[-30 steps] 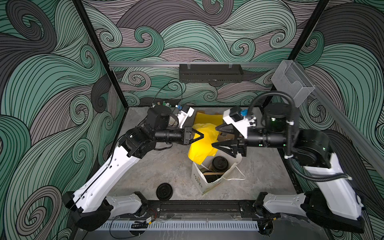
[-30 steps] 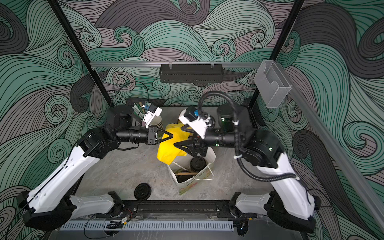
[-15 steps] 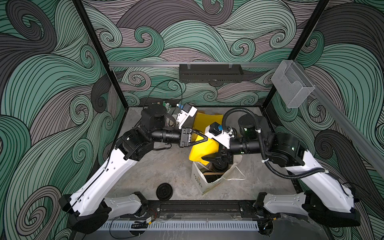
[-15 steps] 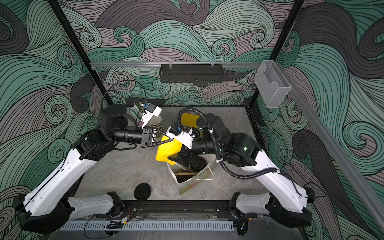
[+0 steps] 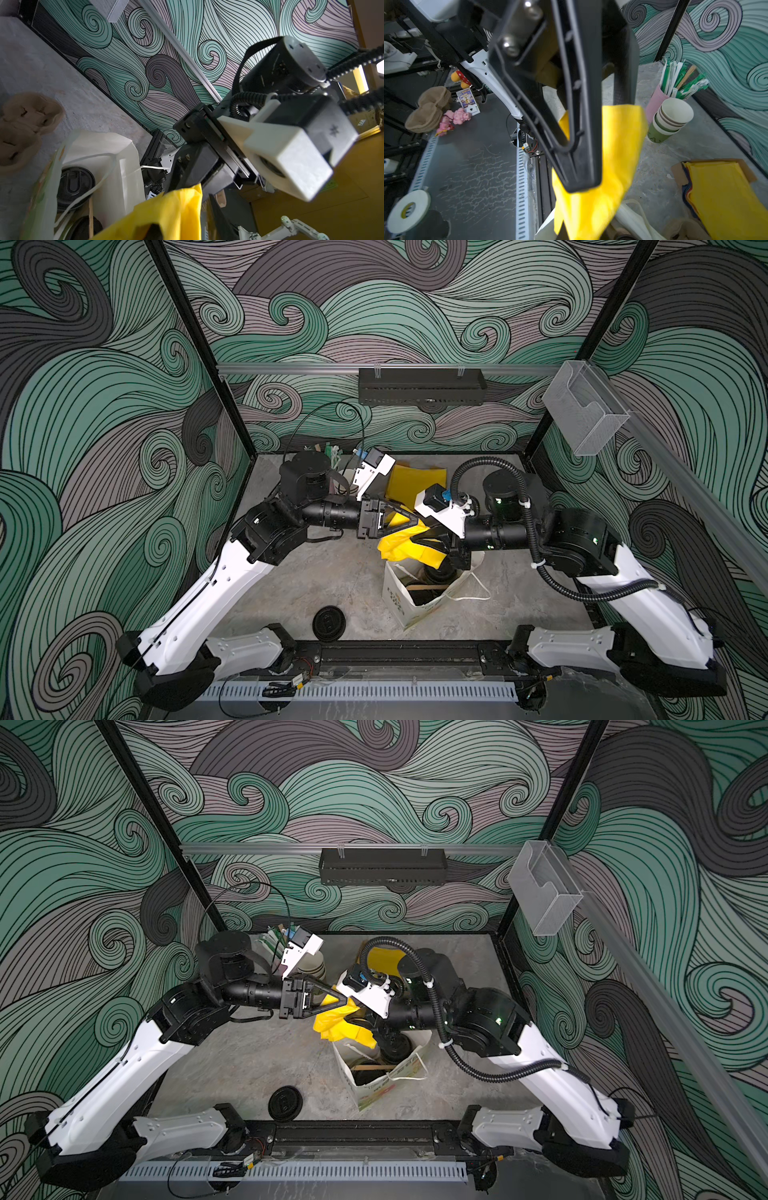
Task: Pack a coffee takeout order
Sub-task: Fold the napkin, then place the napkin in the takeout bag.
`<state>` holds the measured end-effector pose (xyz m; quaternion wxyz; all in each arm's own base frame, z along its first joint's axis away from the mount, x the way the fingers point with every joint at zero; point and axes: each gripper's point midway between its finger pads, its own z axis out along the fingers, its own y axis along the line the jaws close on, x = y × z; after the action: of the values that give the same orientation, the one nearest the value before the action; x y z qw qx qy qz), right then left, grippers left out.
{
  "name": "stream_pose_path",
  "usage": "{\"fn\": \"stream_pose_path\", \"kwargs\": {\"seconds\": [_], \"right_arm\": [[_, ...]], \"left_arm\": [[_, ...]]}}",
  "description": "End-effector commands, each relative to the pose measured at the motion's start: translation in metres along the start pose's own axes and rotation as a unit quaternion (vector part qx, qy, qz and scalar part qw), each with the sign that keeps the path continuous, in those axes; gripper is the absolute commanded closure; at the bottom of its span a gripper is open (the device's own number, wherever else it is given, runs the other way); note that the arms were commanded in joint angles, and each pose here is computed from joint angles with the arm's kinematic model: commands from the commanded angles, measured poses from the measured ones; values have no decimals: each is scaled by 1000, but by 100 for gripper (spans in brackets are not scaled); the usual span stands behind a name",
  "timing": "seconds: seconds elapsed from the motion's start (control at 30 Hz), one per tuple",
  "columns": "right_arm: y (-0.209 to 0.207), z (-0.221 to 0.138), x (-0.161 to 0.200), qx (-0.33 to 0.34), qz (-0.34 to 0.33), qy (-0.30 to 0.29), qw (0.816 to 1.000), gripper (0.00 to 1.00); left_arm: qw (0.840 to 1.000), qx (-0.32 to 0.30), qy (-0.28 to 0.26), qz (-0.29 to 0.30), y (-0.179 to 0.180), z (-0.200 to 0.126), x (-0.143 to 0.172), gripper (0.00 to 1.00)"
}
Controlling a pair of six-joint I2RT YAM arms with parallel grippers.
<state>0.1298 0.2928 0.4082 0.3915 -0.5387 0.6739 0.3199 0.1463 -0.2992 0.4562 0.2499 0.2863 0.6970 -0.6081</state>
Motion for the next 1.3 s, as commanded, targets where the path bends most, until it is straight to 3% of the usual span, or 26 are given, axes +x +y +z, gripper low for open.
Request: {"fn": "stream_pose_path", "kwargs": {"seconds": [0.0, 0.1, 0.23, 0.33, 0.43, 0.77, 0.97, 1.17, 1.2, 1.27], "right_arm": [[12, -16, 9, -12, 0, 14, 1000, 100], [10, -33, 29, 13, -12, 50, 999, 100], [4, -40, 72, 32, -44, 147, 988, 100], [8, -34, 97, 10, -45, 222, 974, 100], [10, -21, 106, -1, -60, 251, 966, 100], [-2, 10, 100, 1, -125, 276, 953, 100], [-3, 26, 129, -22, -145, 318, 937, 100], [2, 46, 154, -54, -115, 353, 927, 100], [2, 46, 156, -53, -111, 356, 926, 96], [0, 48, 155, -40, -102, 351, 930, 75]], "left_arm": [[996, 5, -46, 76, -19, -12, -15, 49], [976, -125, -124, 131, 8, -36, -36, 37], [896, -321, -283, 121, 53, -107, -63, 31], [849, -406, -323, 102, 73, -144, -57, 32], [822, -459, -328, 79, 88, -166, -44, 32], [795, -492, -353, 31, 102, -190, -20, 35], [775, -526, -349, 10, 116, -200, -8, 38], [782, -522, -340, -9, 126, -191, -2, 38], [782, -524, -339, -11, 128, -191, -1, 38], [781, -524, -338, -15, 130, -190, 1, 38]]}}
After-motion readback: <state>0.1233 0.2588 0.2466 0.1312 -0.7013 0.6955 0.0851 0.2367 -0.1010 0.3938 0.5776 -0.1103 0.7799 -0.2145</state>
